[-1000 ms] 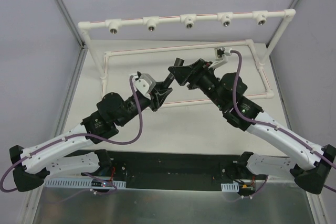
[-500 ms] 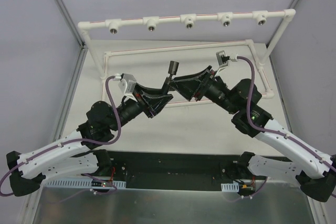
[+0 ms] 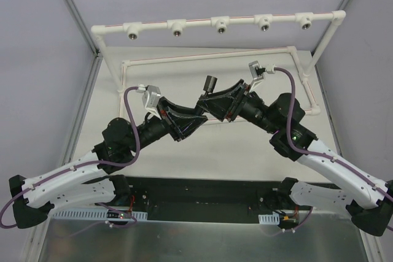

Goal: Install the water faucets

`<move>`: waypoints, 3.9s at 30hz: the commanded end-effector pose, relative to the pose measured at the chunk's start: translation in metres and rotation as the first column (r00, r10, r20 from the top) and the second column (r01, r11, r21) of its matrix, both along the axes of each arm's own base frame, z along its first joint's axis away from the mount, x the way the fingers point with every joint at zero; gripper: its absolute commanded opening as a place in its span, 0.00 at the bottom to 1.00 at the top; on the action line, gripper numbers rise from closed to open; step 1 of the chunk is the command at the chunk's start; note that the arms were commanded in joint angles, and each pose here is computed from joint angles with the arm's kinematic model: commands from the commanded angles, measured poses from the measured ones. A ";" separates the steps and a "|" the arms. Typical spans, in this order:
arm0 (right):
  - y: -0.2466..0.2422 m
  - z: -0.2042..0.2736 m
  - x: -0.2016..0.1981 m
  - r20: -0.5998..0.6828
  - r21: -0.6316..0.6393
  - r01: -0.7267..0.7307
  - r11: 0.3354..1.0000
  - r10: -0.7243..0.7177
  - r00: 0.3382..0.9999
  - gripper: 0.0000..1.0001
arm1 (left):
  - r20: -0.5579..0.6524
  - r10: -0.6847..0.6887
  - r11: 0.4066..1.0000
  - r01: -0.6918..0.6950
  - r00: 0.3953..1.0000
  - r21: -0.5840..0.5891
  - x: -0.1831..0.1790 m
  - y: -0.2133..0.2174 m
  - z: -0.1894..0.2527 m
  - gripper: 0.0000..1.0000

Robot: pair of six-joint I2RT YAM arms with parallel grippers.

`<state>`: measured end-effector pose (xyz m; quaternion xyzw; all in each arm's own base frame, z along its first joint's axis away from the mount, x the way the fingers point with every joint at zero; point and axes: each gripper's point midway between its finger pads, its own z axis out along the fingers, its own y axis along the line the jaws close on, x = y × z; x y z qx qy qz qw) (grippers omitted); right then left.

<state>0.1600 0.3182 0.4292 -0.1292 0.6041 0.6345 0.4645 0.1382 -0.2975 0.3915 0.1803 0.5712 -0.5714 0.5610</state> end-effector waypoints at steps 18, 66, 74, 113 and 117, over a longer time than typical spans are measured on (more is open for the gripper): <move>-0.007 0.003 0.034 -0.069 -0.026 0.198 0.980 -0.200 0.977 0.02 | 0.365 0.167 0.925 -0.274 0.916 0.263 0.037 0.018 -0.006 0.00; -0.013 0.016 -0.029 0.113 0.017 -0.043 0.999 0.040 0.993 0.65 | 0.104 -0.055 0.994 0.064 0.993 -0.085 -0.022 -0.004 0.022 0.00; -0.021 0.015 -0.030 0.116 0.028 -0.020 0.999 0.016 0.993 0.61 | 0.107 -0.182 0.977 0.191 0.977 -0.089 -0.044 -0.010 0.026 0.00; -0.021 -0.023 0.060 -0.164 -0.077 0.374 0.924 -0.382 0.910 0.00 | 0.630 0.195 0.788 -0.503 0.752 0.356 0.062 0.019 -0.032 0.00; -0.014 -0.024 0.065 -0.184 -0.102 0.372 0.923 -0.385 0.904 0.00 | 0.662 0.228 0.728 -0.577 0.714 0.371 0.078 0.020 -0.032 0.00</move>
